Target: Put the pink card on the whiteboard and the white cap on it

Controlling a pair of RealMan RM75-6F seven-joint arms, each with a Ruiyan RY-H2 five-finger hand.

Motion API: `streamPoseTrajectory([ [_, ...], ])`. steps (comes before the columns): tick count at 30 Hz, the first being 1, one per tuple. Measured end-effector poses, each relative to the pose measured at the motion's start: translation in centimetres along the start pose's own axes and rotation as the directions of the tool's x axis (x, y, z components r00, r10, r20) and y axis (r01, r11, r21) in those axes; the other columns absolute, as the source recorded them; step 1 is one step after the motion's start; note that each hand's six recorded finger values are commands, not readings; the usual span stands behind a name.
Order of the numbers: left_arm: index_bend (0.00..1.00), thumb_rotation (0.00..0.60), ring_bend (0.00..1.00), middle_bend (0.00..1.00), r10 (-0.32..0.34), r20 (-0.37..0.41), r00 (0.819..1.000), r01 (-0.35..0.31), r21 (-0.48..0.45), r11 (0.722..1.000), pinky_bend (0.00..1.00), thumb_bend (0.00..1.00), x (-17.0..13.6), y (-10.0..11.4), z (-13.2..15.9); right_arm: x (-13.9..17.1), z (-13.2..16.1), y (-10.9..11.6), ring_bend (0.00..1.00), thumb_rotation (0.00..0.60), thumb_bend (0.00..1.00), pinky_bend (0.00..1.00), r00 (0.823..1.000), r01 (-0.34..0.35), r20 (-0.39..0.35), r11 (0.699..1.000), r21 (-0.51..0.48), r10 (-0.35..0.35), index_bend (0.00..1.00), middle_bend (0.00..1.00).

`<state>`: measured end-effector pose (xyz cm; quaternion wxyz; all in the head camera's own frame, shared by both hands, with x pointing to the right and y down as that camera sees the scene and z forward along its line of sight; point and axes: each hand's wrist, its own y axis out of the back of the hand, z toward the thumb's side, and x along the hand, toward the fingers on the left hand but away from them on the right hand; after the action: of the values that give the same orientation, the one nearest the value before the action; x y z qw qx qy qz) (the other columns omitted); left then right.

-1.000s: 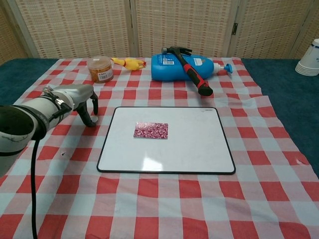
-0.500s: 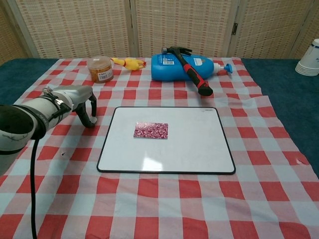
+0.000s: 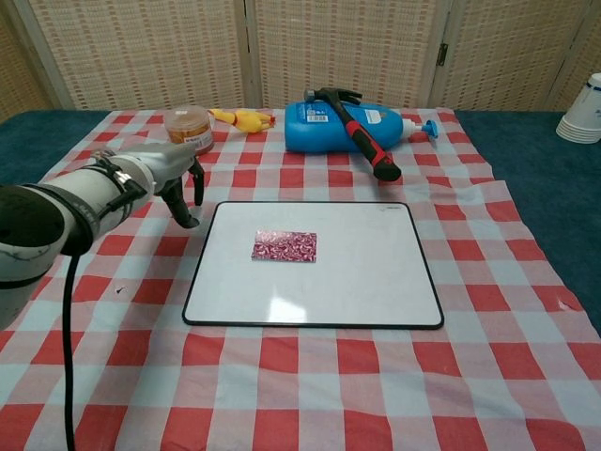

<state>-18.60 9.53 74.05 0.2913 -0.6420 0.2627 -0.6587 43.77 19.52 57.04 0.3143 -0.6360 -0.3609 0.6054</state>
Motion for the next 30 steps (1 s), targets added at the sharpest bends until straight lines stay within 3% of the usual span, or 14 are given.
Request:
streamPoseTrajectory([
  [7, 0.53, 0.600, 1.00, 1.00, 0.017, 0.092, 0.996, -0.020, 0.039, 0.999, 1.00, 0.30, -1.5, 0.9, 5.2, 0.0, 0.2, -0.2, 0.00, 0.600, 0.04, 0.00, 1.000, -0.012, -0.010, 1.000, 0.002, 0.012, 0.00, 0.00],
  [18, 0.53, 0.600, 1.00, 1.00, -0.009, 0.207, 0.978, -0.004, 0.063, 0.998, 1.00, 0.30, -4.4, -0.8, 13.1, 0.0, -0.4, 0.2, 0.00, 0.600, 0.04, 0.00, 1.000, -0.004, 0.000, 1.000, -0.014, 0.004, 0.00, 0.00],
  [23, 0.53, 0.600, 1.00, 1.00, 0.015, 0.213, 0.977, -0.031, 0.070, 0.997, 1.00, 0.30, -4.5, -0.4, 14.2, 0.0, -0.3, 0.2, 0.00, 0.600, 0.04, 0.00, 1.000, -0.008, -0.006, 1.000, -0.016, 0.008, 0.00, 0.00],
  [30, 0.53, 0.600, 1.00, 1.00, 0.046, 0.171, 0.984, -0.064, 0.097, 0.993, 1.00, 0.30, -3.6, -0.4, 13.4, -0.1, -0.7, 0.4, 0.00, 0.600, 0.04, 0.00, 1.000, -0.002, 0.005, 1.000, -0.022, 0.003, 0.00, 0.00],
])
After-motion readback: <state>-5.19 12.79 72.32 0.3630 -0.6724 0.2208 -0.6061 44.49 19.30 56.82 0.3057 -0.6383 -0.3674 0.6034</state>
